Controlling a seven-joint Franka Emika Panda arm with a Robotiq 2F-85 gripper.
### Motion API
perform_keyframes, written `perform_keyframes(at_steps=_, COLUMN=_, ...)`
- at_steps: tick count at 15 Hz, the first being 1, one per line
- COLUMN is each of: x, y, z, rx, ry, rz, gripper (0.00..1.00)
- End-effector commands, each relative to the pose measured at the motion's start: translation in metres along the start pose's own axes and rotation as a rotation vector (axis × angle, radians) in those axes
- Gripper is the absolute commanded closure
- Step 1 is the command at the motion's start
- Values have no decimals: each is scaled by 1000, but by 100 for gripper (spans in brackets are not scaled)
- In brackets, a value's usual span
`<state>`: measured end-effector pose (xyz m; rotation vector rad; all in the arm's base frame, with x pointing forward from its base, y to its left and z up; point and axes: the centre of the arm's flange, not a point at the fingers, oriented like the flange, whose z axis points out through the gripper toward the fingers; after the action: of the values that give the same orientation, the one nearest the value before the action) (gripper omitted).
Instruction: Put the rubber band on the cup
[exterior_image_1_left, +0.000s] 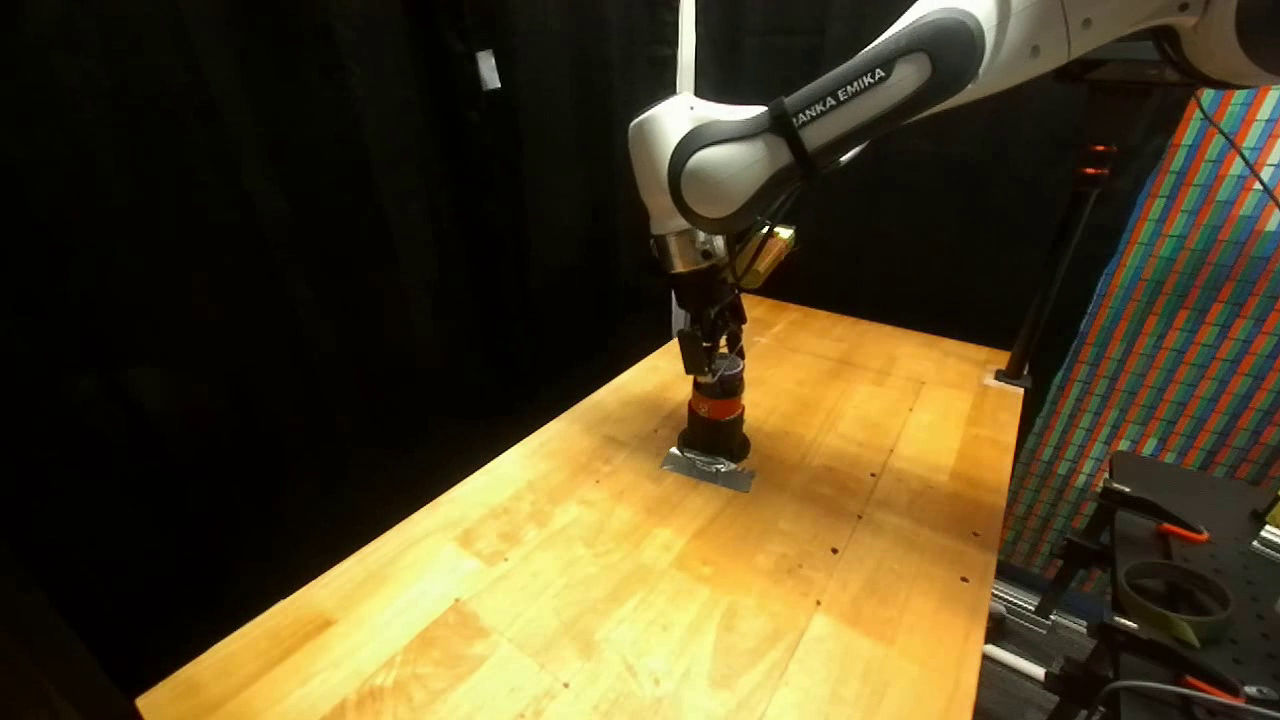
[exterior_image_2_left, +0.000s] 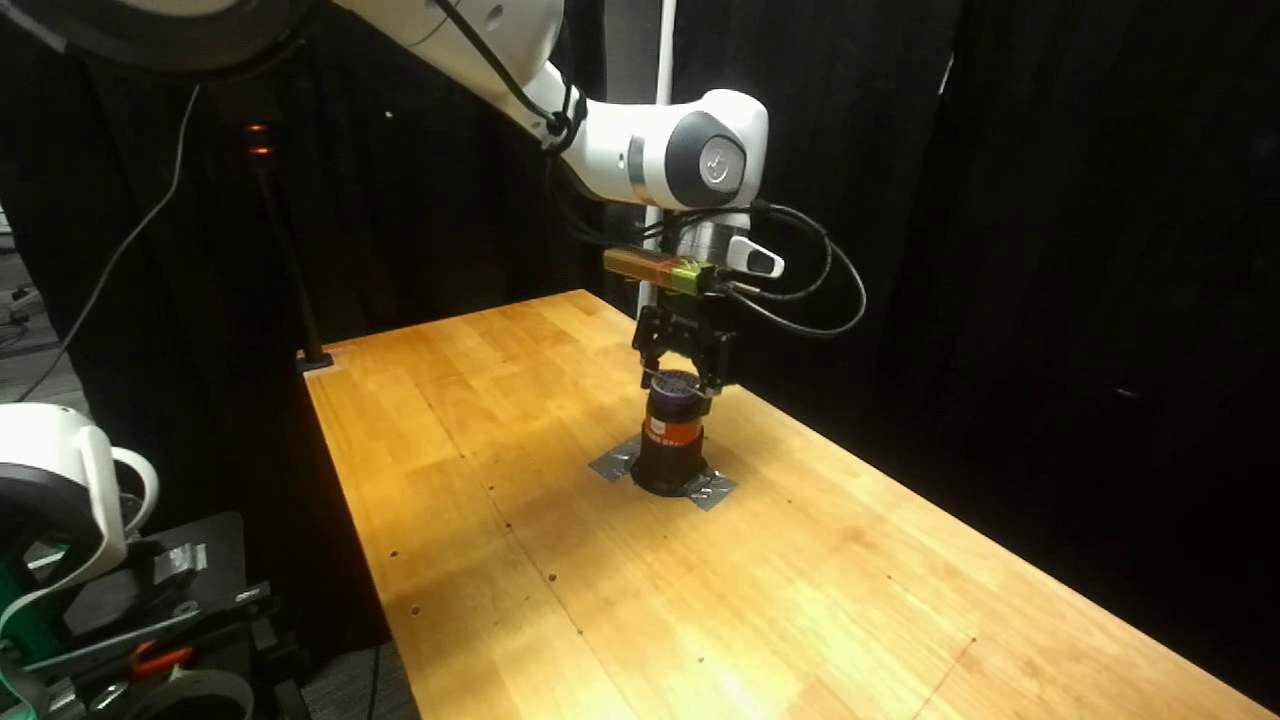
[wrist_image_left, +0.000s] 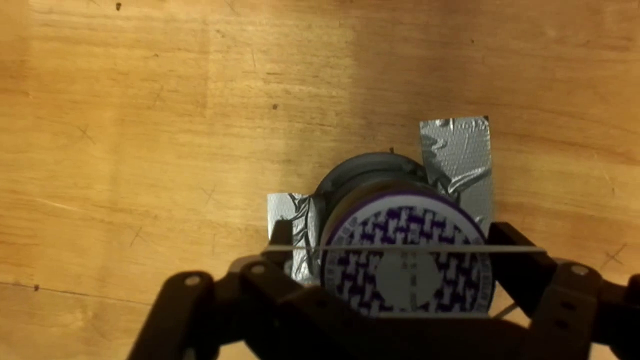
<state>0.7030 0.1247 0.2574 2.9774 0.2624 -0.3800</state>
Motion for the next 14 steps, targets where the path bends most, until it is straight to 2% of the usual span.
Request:
perform_keyframes(at_steps=1, x=-3, y=-6, z=0, rx=32, ry=-91, rz=-81, gripper=0)
perform_keyframes(at_steps=5, x=-23, y=-18, z=13, rx=35, ry=-109, rz=-120, gripper=0)
perform_keyframes(at_steps=14, x=-82, y=-29, z=34, rx=21, ry=24, rz=-92, gripper=0)
